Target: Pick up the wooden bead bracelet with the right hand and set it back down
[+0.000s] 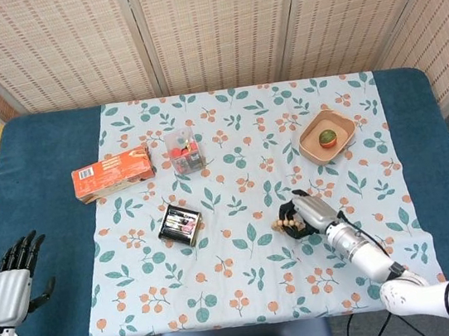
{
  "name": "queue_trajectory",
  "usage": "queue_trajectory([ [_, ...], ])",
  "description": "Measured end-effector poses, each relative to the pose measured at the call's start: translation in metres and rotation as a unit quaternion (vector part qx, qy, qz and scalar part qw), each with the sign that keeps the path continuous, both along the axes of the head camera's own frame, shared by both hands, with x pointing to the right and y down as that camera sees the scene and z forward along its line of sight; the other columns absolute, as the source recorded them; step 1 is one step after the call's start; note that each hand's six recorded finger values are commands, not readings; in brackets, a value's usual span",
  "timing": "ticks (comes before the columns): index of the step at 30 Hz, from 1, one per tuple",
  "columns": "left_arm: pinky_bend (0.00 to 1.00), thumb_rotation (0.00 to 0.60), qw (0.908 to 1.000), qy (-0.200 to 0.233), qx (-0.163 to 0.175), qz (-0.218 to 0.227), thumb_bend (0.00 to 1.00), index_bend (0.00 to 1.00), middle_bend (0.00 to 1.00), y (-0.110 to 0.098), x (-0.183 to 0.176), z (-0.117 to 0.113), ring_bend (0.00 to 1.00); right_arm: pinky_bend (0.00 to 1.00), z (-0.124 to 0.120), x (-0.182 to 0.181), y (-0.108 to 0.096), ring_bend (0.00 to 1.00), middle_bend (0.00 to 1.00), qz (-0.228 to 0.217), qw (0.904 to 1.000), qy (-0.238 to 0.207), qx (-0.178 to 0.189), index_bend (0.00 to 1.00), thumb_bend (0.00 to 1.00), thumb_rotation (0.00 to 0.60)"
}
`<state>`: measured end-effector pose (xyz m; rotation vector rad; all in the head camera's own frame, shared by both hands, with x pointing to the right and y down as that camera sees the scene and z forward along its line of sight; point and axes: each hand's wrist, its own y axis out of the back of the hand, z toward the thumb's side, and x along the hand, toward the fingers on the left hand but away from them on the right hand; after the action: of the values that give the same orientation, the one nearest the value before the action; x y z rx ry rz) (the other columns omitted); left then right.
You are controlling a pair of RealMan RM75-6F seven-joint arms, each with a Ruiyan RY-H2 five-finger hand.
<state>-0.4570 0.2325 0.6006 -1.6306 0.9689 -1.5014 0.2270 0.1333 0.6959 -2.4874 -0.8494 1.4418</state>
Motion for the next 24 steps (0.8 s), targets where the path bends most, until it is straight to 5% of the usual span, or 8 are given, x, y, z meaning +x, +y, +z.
queue_trajectory([
  [7,0.14,0.6,1.0,0.0,-0.003,0.001,0.41,0.0,0.0,0.0,0.001,0.003,0.0,0.0,-0.026,0.002,-0.024,0.3,0.71,0.131,0.9839,-0.102,-0.067,0.84,0.66,0.6],
  [10,0.14,0.6,1.0,-0.001,-0.005,0.003,0.41,0.0,0.0,0.0,0.002,0.004,0.0,0.0,-0.028,0.0,-0.02,0.31,0.71,0.202,0.9592,-0.156,-0.123,0.79,0.68,0.599],
  [17,0.14,0.6,1.0,-0.001,-0.005,0.002,0.41,0.0,0.0,0.0,0.001,0.004,0.0,0.01,-0.019,-0.001,0.026,0.31,0.71,0.326,0.8702,-0.24,-0.281,0.7,0.68,0.441],
  [20,0.14,0.6,1.0,0.0,-0.006,0.001,0.41,0.0,0.0,0.0,0.001,0.005,0.0,0.01,-0.018,0.0,0.039,0.29,0.7,0.347,0.8498,-0.258,-0.301,0.59,0.68,0.377],
  [24,0.14,0.6,1.0,0.0,-0.008,0.0,0.41,0.0,0.0,-0.001,0.0,0.006,0.0,0.01,-0.022,0.0,0.047,0.25,0.62,0.353,0.8381,-0.279,-0.309,0.45,0.67,0.325],
])
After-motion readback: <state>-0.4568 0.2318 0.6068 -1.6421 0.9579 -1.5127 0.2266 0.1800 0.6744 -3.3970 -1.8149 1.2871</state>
